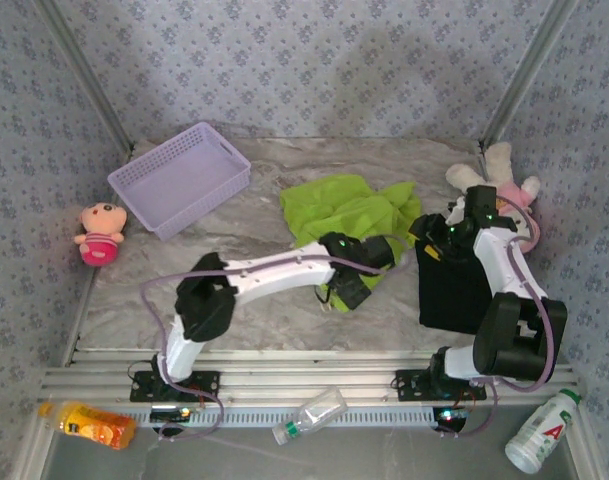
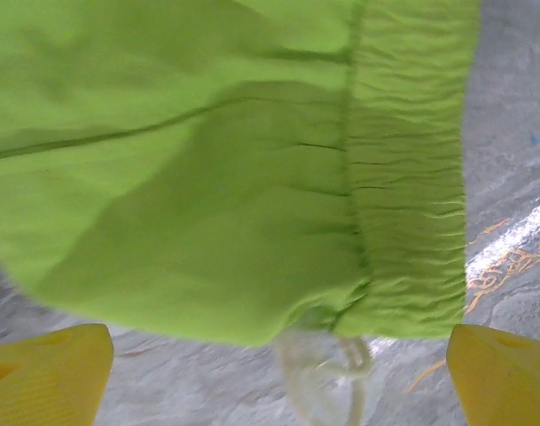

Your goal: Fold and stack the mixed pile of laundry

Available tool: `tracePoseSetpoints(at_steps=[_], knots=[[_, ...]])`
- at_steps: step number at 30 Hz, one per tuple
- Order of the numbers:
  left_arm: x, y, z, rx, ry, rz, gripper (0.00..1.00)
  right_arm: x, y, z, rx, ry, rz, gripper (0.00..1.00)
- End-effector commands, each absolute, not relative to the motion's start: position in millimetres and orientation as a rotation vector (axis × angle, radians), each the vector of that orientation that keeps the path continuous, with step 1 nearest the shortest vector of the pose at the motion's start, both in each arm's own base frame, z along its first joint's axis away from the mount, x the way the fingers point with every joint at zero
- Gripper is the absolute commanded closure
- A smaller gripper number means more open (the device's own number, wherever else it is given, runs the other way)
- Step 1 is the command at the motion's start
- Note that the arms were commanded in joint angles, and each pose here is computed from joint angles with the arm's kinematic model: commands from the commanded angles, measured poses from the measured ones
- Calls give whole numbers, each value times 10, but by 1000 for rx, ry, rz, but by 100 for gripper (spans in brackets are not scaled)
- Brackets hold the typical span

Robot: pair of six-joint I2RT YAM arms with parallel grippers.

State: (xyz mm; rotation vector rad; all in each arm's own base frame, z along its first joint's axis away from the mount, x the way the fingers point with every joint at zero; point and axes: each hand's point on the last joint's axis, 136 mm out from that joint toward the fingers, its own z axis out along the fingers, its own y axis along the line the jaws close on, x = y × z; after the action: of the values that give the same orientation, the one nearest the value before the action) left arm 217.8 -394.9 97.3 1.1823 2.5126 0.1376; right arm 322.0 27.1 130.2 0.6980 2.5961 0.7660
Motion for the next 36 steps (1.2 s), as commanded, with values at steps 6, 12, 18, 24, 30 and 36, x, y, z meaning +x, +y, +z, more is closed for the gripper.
tracePoseSetpoints(at_steps=[6, 12, 18, 24, 30, 36], knots=[[2246, -4020, 421, 1186, 2510, 301, 5, 3042, 330, 1265, 698, 2647, 808, 35], [2364, -3838, 569, 1099, 2502, 343, 59, 3026, 337, 1315, 690, 2636, 819, 35], [2525, -3818, 1449, 915, 2520, 10, 95, 3089, 368, 1385, 676, 2605, 836, 36], [2887, -3609, 2016, 723, 2533, -204, 100, 3152, 645, 1514, 565, 2599, 905, 38], [2981, -3571, 2084, 694, 2541, -247, 100, 3282, 1337, 1707, 456, 2476, 1145, 19], [2959, -3513, 1962, 665, 2581, -226, 100, 3348, 1689, 1817, 72, 2440, 853, 8]])
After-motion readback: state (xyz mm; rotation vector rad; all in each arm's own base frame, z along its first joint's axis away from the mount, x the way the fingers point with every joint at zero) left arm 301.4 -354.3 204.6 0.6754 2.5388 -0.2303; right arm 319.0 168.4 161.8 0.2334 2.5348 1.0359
